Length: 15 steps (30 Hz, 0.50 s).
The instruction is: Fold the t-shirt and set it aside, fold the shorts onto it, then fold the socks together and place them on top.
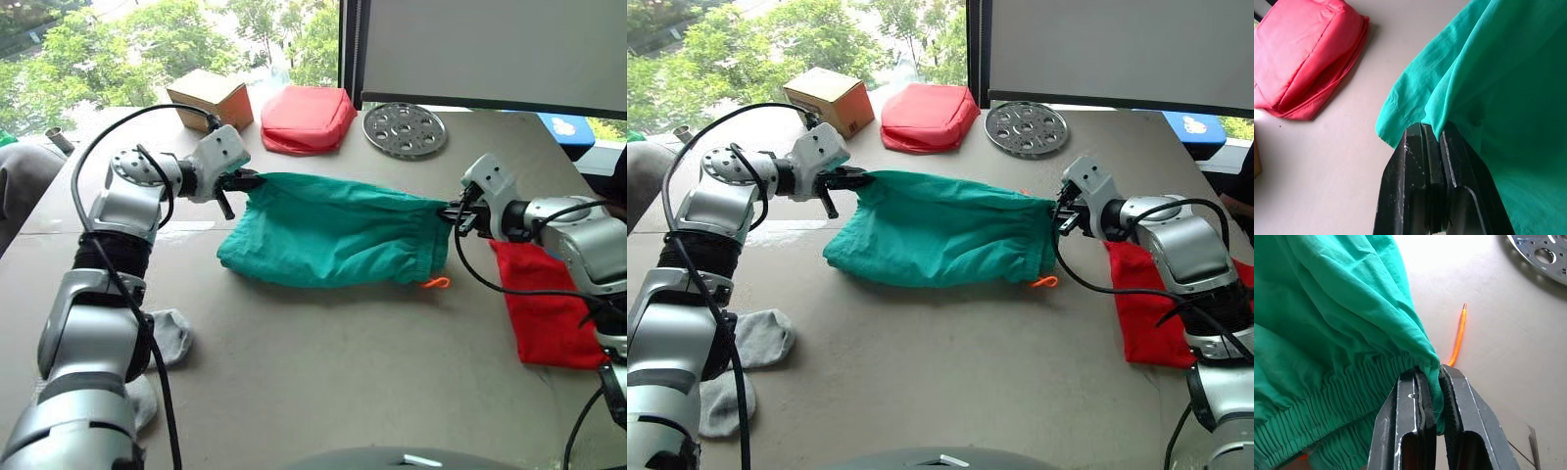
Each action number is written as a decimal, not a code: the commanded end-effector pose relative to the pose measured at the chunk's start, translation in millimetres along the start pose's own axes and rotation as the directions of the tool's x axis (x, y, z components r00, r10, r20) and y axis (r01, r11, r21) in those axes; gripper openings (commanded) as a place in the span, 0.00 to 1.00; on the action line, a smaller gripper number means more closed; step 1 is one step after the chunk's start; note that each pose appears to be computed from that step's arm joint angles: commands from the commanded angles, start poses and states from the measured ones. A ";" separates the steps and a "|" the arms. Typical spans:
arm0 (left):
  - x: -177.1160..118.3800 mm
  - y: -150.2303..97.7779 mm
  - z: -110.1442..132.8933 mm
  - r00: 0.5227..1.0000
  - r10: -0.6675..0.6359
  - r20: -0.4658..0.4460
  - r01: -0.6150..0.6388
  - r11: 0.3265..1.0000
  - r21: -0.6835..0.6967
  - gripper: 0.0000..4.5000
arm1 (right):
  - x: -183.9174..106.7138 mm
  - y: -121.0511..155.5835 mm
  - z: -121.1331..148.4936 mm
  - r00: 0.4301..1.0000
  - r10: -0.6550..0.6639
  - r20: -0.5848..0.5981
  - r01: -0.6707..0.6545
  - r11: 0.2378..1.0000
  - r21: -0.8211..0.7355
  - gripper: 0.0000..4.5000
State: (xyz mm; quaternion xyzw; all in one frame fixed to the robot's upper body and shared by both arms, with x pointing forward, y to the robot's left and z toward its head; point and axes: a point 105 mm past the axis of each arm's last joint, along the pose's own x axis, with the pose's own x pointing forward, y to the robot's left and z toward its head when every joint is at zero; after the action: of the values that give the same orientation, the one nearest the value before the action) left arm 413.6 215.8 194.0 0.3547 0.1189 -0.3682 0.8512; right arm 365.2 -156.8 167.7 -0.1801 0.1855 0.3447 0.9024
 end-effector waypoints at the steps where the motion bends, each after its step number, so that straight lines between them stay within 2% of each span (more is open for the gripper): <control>1: 17.7 9.7 13.1 0.997 0.071 0.032 -0.071 0.997 0.003 0.01 | 6.3 -8.4 5.7 1.000 -0.014 -0.003 0.014 1.000 0.007 0.00; 2: 24.6 11.1 14.6 0.995 0.096 0.038 -0.096 0.995 -0.010 0.00 | 10.0 -11.6 4.8 1.000 -0.030 -0.007 0.030 1.000 0.002 0.08; 5: 37.0 10.6 5.8 0.992 0.128 0.004 -0.127 0.991 -0.051 0.23 | 16.2 -15.8 -0.6 0.998 -0.061 -0.023 0.061 0.998 -0.023 0.39; 8: 31.8 13.1 -0.7 0.990 0.139 0.021 -0.135 0.983 -0.123 0.50 | 11.3 -20.9 1.0 0.993 -0.117 0.000 0.117 0.990 -0.073 0.66; 10: 13.2 19.2 -4.4 0.990 0.130 0.063 -0.113 0.967 -0.227 0.68 | -0.4 -21.2 4.2 0.990 -0.136 0.036 0.139 0.983 -0.119 0.67; 13: -23.0 27.0 -0.7 0.973 0.144 0.183 -0.057 0.910 -0.412 0.68 | -19.4 -17.0 9.0 0.986 -0.128 0.109 0.140 0.983 -0.118 0.67; 15: -47.0 25.8 1.6 0.954 0.171 0.247 -0.024 0.864 -0.504 0.69 | -32.4 -19.7 11.6 0.972 -0.157 0.177 0.176 0.980 -0.096 0.79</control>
State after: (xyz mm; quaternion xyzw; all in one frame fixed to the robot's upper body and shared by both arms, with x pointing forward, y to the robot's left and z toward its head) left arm 411.3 255.7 201.2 0.1199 0.1128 -0.3078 0.9371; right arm 363.1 -181.2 164.2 -0.2177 0.1395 0.2989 0.9186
